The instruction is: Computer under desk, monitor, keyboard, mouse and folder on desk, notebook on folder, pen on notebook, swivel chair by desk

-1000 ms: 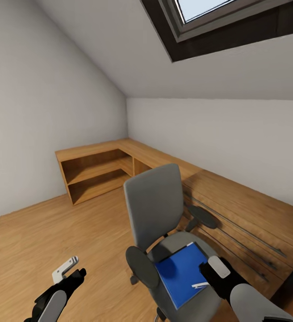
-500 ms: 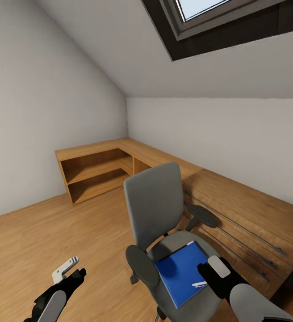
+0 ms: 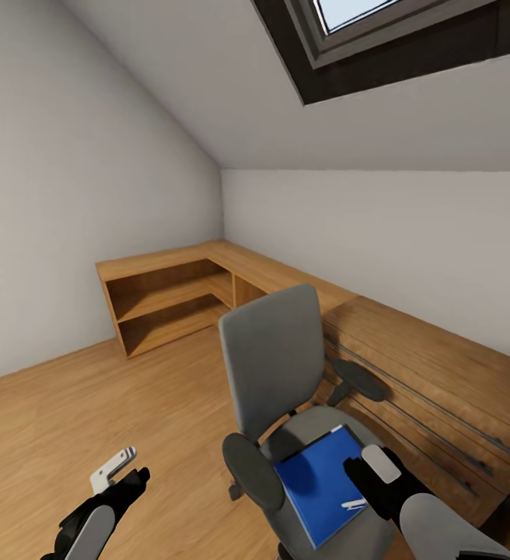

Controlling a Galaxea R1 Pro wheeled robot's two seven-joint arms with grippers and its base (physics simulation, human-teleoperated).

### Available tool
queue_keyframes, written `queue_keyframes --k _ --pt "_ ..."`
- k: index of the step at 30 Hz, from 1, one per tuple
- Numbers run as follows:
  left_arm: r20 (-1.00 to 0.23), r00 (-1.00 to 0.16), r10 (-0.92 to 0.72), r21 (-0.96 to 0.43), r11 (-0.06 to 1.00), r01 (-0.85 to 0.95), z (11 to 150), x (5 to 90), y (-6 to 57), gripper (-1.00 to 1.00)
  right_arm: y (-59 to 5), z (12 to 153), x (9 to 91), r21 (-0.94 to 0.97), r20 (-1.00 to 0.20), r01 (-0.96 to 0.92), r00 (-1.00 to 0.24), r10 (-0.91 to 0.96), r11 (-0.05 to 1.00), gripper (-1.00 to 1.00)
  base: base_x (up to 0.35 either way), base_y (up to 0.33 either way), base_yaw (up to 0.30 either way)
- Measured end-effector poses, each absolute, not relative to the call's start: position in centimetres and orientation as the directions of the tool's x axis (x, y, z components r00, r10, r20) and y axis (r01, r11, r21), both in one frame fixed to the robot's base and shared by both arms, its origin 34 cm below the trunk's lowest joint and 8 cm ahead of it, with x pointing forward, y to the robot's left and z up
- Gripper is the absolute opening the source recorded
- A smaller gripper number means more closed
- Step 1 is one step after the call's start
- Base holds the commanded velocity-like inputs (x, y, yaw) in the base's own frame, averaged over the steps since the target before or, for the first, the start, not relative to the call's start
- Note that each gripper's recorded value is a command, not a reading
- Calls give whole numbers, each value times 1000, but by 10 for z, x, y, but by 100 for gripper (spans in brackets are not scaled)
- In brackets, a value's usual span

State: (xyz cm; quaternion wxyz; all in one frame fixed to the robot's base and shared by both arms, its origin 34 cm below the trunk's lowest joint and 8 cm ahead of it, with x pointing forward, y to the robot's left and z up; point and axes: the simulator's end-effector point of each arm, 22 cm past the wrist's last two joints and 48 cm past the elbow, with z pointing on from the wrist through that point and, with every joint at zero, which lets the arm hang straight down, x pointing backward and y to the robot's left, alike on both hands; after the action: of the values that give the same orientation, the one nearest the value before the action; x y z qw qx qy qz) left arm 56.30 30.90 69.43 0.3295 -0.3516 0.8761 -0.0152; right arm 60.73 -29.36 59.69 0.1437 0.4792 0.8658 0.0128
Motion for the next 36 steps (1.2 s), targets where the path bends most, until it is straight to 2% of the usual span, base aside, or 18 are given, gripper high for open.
queue_keyframes --k 36 --pt "-565 -536 -628 -258 751 -608 657 560 307 100 -295 560 605 160 -238 827 -498 834 539 100 4 2 0"
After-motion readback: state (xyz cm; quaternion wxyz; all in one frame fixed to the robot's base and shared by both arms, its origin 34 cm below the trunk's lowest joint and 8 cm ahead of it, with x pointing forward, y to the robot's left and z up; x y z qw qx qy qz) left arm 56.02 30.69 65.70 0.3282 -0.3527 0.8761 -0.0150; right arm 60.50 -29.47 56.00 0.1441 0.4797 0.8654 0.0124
